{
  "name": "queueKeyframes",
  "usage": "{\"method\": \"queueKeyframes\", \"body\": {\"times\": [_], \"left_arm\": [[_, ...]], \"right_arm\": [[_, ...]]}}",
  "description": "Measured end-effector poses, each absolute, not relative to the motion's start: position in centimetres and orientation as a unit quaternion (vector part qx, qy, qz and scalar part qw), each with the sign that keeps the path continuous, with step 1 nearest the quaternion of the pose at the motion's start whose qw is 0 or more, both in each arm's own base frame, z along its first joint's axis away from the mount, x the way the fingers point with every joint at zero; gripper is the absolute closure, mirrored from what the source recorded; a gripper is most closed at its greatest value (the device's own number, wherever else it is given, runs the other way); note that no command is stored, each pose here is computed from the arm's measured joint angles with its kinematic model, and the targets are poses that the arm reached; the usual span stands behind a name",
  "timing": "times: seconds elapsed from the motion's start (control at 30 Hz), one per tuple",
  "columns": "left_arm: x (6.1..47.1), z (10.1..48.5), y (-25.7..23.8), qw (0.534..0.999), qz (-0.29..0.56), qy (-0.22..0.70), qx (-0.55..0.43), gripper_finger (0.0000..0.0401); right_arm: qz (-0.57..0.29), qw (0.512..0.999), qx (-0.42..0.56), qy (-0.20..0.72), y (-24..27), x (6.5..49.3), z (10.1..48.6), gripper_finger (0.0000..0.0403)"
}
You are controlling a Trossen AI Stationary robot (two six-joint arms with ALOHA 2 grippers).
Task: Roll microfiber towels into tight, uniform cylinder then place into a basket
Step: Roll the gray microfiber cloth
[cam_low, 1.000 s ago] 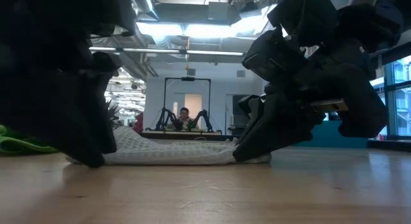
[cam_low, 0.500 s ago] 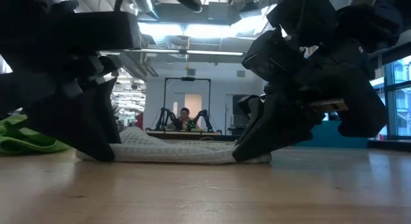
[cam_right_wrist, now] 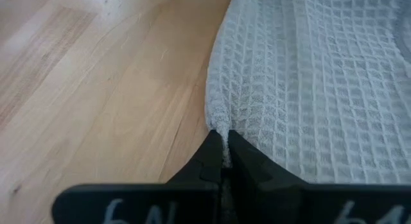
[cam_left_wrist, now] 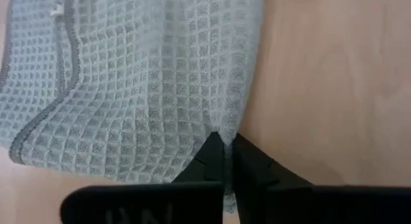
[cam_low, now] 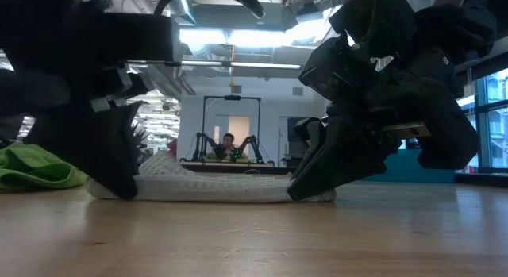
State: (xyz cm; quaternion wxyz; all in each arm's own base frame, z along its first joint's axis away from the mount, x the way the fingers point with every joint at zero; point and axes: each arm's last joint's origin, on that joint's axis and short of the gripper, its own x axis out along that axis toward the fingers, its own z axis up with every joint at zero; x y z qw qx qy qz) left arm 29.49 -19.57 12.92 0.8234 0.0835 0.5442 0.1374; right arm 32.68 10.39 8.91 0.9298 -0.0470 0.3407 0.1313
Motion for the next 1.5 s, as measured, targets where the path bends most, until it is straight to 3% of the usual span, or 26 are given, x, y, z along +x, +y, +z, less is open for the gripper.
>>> {"method": "queueKeyframes", "body": {"times": [0.4,0.9,1.07,1.5], "left_arm": [[33.1,17.1,-17.6,0.8,0.101,0.589,0.054,0.0401],[35.8,18.5,-11.6,0.749,0.073,0.656,-0.06,0.0401],[35.6,18.4,-10.1,0.727,0.097,0.677,-0.068,0.0401],[36.2,18.2,-7.2,0.729,0.149,0.664,-0.066,0.0401]], "right_arm": [[0.13,0.929,-0.049,0.343,10.4,32.6,8.9,0.0393],[0.13,0.928,-0.049,0.345,10.4,32.6,8.9,0.0392],[0.13,0.928,-0.048,0.345,10.4,32.6,8.9,0.0392],[0.127,0.929,-0.049,0.345,10.3,32.6,8.8,0.0391]]}}
